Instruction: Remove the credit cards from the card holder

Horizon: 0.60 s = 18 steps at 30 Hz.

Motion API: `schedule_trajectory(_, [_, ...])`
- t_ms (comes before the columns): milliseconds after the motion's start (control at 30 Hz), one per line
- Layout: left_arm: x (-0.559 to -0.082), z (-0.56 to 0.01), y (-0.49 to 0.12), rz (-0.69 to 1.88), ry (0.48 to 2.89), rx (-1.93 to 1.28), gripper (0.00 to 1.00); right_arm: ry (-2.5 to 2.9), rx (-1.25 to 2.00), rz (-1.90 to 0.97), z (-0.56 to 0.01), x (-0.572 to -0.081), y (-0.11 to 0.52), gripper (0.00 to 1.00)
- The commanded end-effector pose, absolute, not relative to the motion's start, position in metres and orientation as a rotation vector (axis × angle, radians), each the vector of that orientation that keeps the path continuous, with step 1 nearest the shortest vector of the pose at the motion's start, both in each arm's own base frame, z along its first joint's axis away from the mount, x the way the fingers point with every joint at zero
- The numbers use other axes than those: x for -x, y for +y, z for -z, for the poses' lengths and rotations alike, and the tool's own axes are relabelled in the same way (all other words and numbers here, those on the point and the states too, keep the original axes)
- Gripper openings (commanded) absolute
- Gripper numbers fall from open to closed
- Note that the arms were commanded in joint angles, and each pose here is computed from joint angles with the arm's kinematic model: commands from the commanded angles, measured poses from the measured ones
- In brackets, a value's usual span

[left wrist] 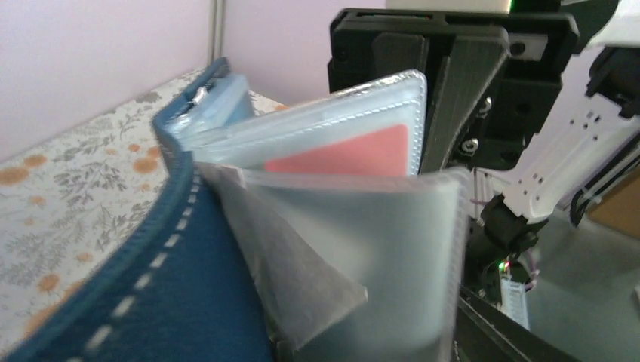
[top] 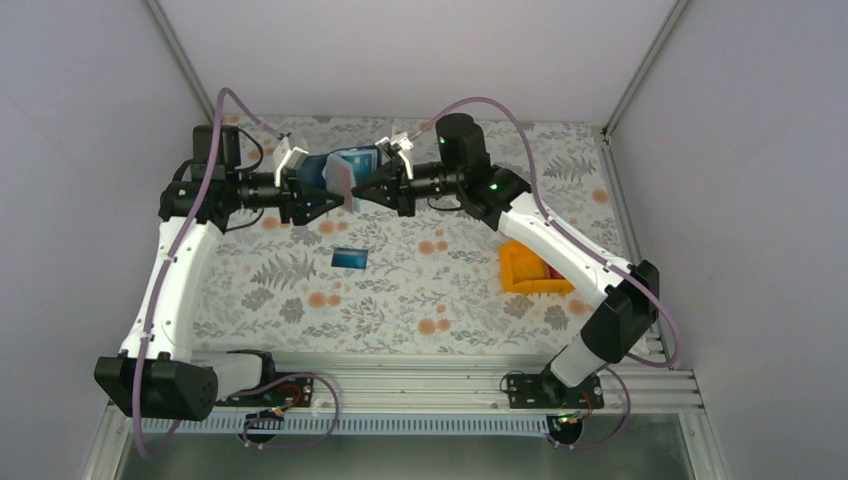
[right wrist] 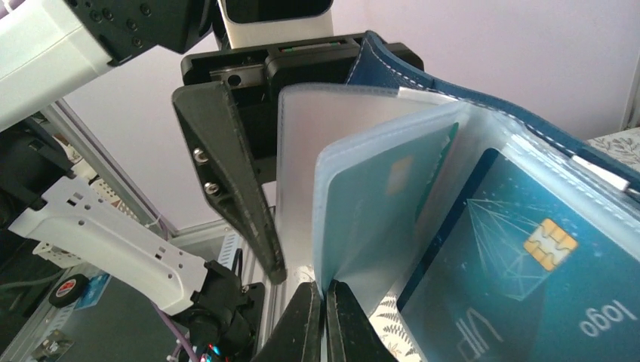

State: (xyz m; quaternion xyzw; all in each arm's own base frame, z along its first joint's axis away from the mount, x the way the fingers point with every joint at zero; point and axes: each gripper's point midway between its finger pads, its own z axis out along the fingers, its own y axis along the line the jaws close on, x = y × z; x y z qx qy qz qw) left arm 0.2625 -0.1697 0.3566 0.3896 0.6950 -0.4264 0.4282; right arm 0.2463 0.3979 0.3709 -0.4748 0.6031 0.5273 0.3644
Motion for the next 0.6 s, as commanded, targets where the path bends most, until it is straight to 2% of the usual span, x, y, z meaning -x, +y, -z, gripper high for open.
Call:
schedule_trajectory(0, [-0.25,-0.362,-0.177,1.134,1.689,-1.004,0.72,1.405,1.227,-1.375,-0.411,-0.237,0.414,0.04])
schedule_trajectory(100, [-0.251,-0.36,-0.176,1.133,1.693,-1.003,0.77,1.396,1.242,-1.391,-0.413,-0.234,0.419,0.04])
schedule_trajectory(200, [-0.25,-0.358,-0.177,1.133,1.698,-1.003,0.74,1.39,1.239,-1.396,-0.417,-0.233,0.419,0.04])
schedule_trajectory(267, [-0.25,-0.358,-0.177,1.133,1.698,-1.004,0.64,1.387,1.233,-1.389,-0.42,-0.232,0.418,0.04])
schedule_trajectory(367, [-0.248,-0.359,-0.177,1.138,1.692,-1.009,0.43,1.388,1.219,-1.372,-0.423,-0.233,0.415,0.04])
schedule_trajectory(567, [-0.245,-0.363,-0.178,1.151,1.68,-1.014,0.09,1.386,1.209,-1.346,-0.425,-0.233,0.411,0.04])
